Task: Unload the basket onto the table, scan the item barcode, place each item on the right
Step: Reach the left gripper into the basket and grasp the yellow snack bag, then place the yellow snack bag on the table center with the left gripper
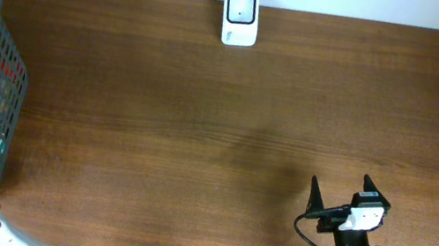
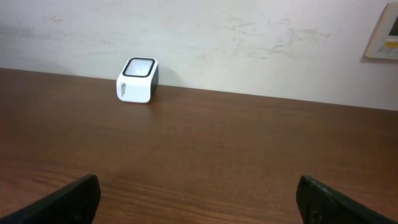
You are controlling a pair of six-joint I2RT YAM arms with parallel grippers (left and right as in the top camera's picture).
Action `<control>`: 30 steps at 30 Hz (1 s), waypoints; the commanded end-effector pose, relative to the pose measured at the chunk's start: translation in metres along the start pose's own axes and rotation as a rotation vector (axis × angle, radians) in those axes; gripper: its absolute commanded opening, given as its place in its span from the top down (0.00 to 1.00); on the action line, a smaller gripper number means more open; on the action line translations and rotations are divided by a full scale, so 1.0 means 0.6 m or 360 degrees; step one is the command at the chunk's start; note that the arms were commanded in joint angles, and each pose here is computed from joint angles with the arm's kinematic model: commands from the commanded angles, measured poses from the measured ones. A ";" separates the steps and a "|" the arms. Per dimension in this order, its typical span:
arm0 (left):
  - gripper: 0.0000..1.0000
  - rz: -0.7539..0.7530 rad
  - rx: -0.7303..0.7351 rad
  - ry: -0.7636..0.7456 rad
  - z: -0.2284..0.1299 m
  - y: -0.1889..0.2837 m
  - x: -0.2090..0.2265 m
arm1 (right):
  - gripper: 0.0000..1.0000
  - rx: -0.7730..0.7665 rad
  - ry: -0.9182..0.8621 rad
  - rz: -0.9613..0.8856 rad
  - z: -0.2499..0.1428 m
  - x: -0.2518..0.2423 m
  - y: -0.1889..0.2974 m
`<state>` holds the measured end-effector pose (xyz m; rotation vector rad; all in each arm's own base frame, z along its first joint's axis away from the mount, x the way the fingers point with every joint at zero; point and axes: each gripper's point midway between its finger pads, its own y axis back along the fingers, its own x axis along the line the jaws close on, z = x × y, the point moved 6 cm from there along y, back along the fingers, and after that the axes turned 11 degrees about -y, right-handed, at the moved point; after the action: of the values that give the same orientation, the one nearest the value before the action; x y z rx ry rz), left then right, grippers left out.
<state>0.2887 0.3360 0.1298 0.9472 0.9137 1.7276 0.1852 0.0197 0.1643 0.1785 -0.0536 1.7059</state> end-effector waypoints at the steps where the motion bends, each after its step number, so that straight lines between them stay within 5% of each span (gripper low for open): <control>1: 0.02 -0.0114 0.0124 -0.0049 -0.035 -0.062 -0.013 | 0.01 0.0008 -0.0014 0.0002 -0.004 -0.001 0.000; 5: 0.81 -0.0116 0.0127 -0.0048 -0.035 -0.058 -0.014 | 0.01 0.0007 -0.0014 0.0001 -0.004 -0.001 0.000; 7: 1.00 -0.0064 0.0059 -0.0038 -0.017 -0.026 -0.007 | 0.01 0.0007 -0.0014 0.0001 -0.004 -0.001 0.000; 11: 1.00 0.0001 -0.0267 -0.0001 0.045 0.089 0.002 | 0.01 0.0007 -0.0014 0.0001 -0.004 -0.001 0.000; 17: 1.00 -0.0001 -0.1041 0.0589 0.133 0.364 -0.015 | 0.01 0.0007 -0.0014 0.0001 -0.004 -0.001 0.000; 20: 1.00 -0.0133 -0.1288 0.0486 0.158 0.475 -0.105 | 0.01 0.0007 -0.0014 0.0001 -0.004 -0.001 0.000; 21: 1.00 -0.0316 -0.1345 0.0318 0.167 0.517 -0.194 | 0.01 0.0007 -0.0014 0.0001 -0.004 -0.001 0.000; 24: 1.00 -0.0703 -0.1094 -0.0001 0.153 0.510 -0.377 | 0.01 0.0007 -0.0014 0.0001 -0.004 -0.001 0.000; 30: 1.00 -0.0829 -0.0279 -0.0584 0.087 0.327 -0.673 | 0.01 0.0007 -0.0014 0.0001 -0.004 -0.001 0.000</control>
<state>0.3505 -0.0491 0.3060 0.6114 0.6110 1.2241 0.1852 0.0198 0.1643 0.1792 -0.0536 1.7062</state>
